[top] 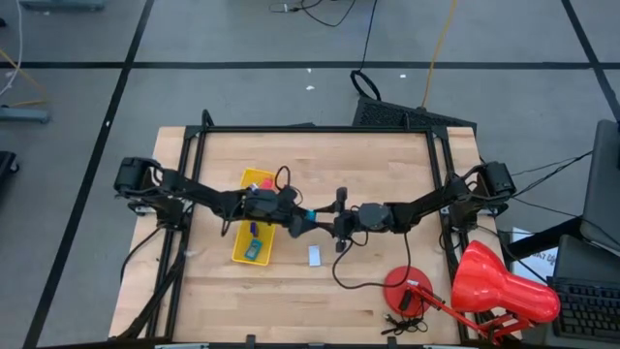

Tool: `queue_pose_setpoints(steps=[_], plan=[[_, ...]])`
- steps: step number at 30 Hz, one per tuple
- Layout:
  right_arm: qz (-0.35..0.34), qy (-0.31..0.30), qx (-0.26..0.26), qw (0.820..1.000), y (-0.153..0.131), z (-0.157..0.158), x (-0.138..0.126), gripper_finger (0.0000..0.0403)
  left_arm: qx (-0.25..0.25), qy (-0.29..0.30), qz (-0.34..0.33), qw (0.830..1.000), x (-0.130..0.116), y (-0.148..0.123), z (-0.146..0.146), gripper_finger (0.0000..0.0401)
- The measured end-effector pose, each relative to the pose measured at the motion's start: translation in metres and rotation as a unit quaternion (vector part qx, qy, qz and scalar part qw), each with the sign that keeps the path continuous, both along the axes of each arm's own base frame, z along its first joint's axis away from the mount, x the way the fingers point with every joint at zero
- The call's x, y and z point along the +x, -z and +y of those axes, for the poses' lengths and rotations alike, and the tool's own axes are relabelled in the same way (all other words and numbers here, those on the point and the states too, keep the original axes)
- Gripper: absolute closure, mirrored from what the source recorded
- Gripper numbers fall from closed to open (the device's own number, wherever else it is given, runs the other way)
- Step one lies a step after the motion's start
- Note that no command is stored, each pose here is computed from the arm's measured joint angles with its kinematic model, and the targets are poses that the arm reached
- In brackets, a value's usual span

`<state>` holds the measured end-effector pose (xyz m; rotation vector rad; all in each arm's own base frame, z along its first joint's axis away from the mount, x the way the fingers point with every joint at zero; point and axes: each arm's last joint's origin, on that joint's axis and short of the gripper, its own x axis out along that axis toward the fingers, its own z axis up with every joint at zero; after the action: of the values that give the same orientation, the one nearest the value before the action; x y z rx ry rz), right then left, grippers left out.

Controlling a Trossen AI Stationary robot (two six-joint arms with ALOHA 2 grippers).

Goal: Pick & Place Office items
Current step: Put the light blue adapter into the top yellow basket

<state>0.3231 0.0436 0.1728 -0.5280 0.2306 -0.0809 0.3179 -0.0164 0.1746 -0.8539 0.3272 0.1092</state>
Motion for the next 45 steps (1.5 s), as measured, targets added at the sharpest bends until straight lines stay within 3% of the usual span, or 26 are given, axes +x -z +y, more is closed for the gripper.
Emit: queue_pose_setpoints(steps=[5,13,17,25,31,39,45], plan=[[0.001,0.0,0.0,1.0,0.0,0.0,0.0,0.0256,-0.008,0.02,-0.011,1.0,0.003,-0.005,0.004,0.0063],[0.0,-0.001,0.0,1.0,0.0,0.0,0.0,0.026,-0.02,0.013,-0.013,1.0,0.003,-0.006,0.009,0.0205],[0.0,-0.002,0.0,1.0,0.0,0.0,0.0,0.0254,0.014,0.024,-0.012,1.0,0.002,-0.005,0.009,0.0269],[-0.006,0.007,0.026,1.0,-0.001,0.0,0.0,0.0254,0.051,0.028,-0.017,0.998,0.0,-0.009,0.018,0.0271],[-0.013,0.019,0.1,0.995,0.001,0.0,0.0,0.0241,0.081,0.024,-0.005,0.996,-0.013,-0.029,0.024,0.0269],[-0.009,0.047,0.158,0.986,0.003,-0.01,0.001,0.0248,0.145,-0.035,0.046,0.988,-0.049,-0.061,0.028,0.0269],[0.011,0.021,0.222,0.975,0.001,-0.019,-0.001,0.0253,0.184,-0.1,0.144,0.967,-0.085,-0.066,0.028,0.0269]])
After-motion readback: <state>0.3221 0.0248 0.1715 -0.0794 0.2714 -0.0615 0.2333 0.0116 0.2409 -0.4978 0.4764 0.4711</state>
